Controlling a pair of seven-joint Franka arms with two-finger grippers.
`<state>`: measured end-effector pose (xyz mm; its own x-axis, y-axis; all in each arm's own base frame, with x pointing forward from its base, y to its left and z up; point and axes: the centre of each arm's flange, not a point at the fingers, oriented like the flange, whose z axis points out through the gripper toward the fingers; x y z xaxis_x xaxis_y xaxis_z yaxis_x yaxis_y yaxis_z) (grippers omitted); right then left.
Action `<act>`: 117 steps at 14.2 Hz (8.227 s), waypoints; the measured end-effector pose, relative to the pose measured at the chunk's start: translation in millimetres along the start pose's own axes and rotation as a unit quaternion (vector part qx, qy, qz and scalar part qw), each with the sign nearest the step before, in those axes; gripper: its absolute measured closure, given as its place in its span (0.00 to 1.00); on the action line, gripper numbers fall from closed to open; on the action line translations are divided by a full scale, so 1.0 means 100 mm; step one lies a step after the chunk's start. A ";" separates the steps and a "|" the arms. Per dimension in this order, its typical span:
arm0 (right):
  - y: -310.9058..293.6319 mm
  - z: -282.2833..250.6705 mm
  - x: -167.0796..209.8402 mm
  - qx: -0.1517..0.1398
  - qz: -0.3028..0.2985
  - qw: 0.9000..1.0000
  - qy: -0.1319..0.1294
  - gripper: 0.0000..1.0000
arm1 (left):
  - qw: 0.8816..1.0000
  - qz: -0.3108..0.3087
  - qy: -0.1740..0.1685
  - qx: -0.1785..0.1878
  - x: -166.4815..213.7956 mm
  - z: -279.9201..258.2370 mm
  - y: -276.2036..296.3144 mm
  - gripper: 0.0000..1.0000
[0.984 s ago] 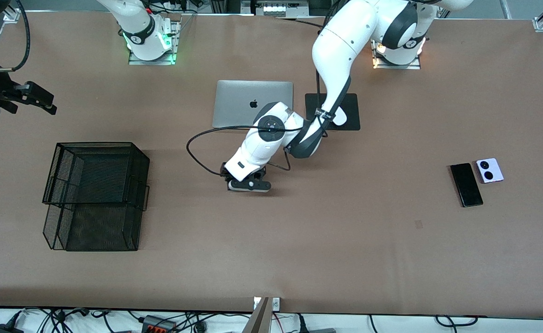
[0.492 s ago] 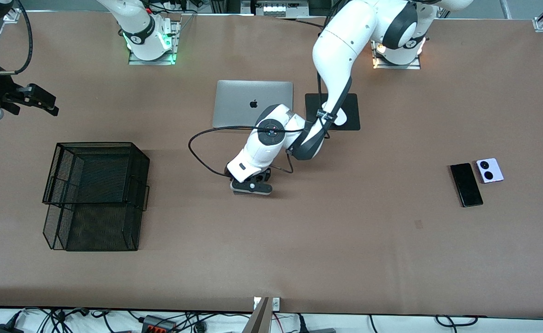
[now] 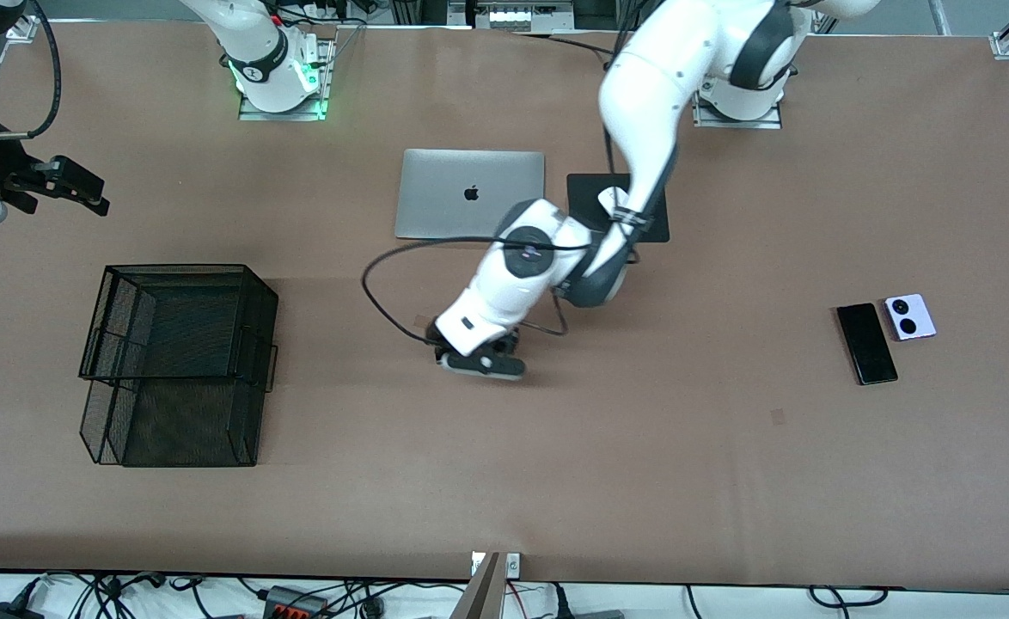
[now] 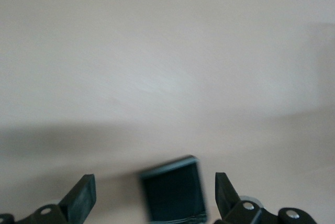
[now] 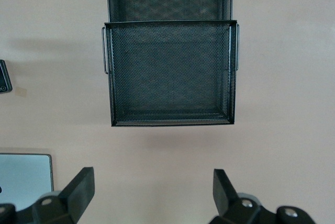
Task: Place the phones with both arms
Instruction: 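Release the flip phone with the left gripper while the right gripper reaches it, then grasp the flip phone with the right gripper while the left grasps the slab phone, then lower the flip phone into the mesh basket while the left gripper lifts, then set the slab phone at the table middle while the right gripper withdraws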
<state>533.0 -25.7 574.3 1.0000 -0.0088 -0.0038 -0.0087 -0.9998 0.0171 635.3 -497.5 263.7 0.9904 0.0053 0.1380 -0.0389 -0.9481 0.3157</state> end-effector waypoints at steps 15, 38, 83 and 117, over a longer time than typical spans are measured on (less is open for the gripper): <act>-2.57 1.29 0.53 -0.003 -0.201 0.979 -0.027 0.00 | 0.984 0.006 -0.133 0.120 0.19 -1.77 -4.42 0.00; -4.53 3.48 0.62 0.041 -0.159 0.983 0.086 0.00 | 0.986 -0.024 -0.111 0.125 -0.39 -1.59 -6.87 0.00; -3.02 1.98 1.22 -0.012 -0.024 0.999 0.018 0.19 | 0.926 -0.237 -0.287 -0.060 0.30 -1.60 -3.85 0.21; 0.32 2.12 1.47 -0.026 -0.022 0.998 -0.048 0.00 | 0.999 -0.022 -0.042 0.021 -0.70 0.78 0.31 0.21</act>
<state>678.9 -62.5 362.2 0.9942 0.0318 -0.1024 0.0388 -0.9970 0.0672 575.5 -552.2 191.0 0.9987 0.0219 0.0452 0.0084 -0.9600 0.2799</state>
